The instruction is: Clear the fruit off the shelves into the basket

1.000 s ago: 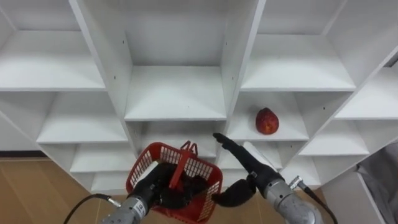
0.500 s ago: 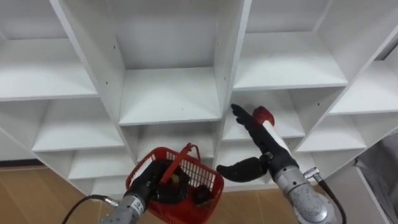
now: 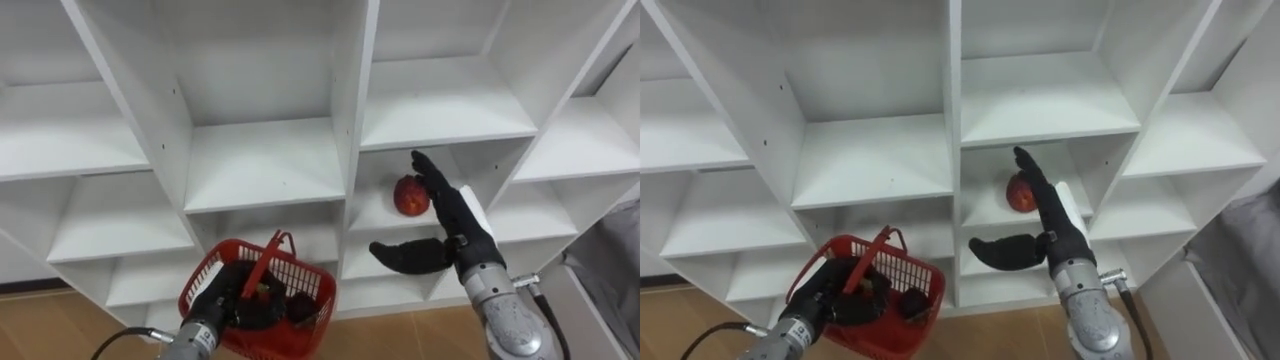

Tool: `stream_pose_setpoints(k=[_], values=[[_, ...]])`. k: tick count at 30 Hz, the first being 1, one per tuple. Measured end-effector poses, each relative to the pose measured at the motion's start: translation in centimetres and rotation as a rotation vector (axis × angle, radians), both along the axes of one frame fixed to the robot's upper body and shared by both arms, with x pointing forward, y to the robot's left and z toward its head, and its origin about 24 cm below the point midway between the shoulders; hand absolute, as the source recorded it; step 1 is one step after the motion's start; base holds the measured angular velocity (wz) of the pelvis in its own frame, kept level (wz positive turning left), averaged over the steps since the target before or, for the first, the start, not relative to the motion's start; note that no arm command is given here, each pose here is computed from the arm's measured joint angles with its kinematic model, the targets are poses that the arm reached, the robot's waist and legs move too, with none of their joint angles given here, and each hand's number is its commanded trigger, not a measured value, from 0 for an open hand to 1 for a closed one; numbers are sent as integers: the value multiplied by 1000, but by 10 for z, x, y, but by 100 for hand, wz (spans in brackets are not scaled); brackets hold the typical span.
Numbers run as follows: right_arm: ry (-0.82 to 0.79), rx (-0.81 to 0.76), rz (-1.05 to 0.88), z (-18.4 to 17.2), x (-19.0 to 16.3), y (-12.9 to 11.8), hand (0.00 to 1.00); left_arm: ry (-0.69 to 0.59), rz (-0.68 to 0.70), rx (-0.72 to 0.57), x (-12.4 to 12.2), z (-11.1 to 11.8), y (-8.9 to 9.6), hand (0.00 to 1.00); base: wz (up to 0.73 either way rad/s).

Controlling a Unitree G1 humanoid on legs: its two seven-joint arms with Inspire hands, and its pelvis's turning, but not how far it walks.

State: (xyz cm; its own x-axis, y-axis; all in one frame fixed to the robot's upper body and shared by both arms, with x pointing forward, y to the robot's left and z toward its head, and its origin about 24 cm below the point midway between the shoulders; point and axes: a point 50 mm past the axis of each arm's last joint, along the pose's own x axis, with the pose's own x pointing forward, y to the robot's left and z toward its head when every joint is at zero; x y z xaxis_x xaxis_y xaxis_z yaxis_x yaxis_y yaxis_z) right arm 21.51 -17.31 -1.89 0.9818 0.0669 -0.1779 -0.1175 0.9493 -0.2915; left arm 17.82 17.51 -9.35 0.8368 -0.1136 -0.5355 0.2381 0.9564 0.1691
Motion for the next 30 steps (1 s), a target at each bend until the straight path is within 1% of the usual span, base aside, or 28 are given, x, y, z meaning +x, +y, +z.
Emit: stream_pose_setpoints(k=[5,16,23,30], values=[[6,29,-39,-2,-2,-3,0,7,17,7,-4,-2,1,100,0],[1,49,-94,-1,-2,-11,0,-4,26,12,-2,1,1,100,0],[72,38,-129,-17,-8,-16,0,-15,25,11,-3,3,2,100,1],[75,31,-161,-19,-10,-18,0,-19,35,7,-6,4,3,100,4]])
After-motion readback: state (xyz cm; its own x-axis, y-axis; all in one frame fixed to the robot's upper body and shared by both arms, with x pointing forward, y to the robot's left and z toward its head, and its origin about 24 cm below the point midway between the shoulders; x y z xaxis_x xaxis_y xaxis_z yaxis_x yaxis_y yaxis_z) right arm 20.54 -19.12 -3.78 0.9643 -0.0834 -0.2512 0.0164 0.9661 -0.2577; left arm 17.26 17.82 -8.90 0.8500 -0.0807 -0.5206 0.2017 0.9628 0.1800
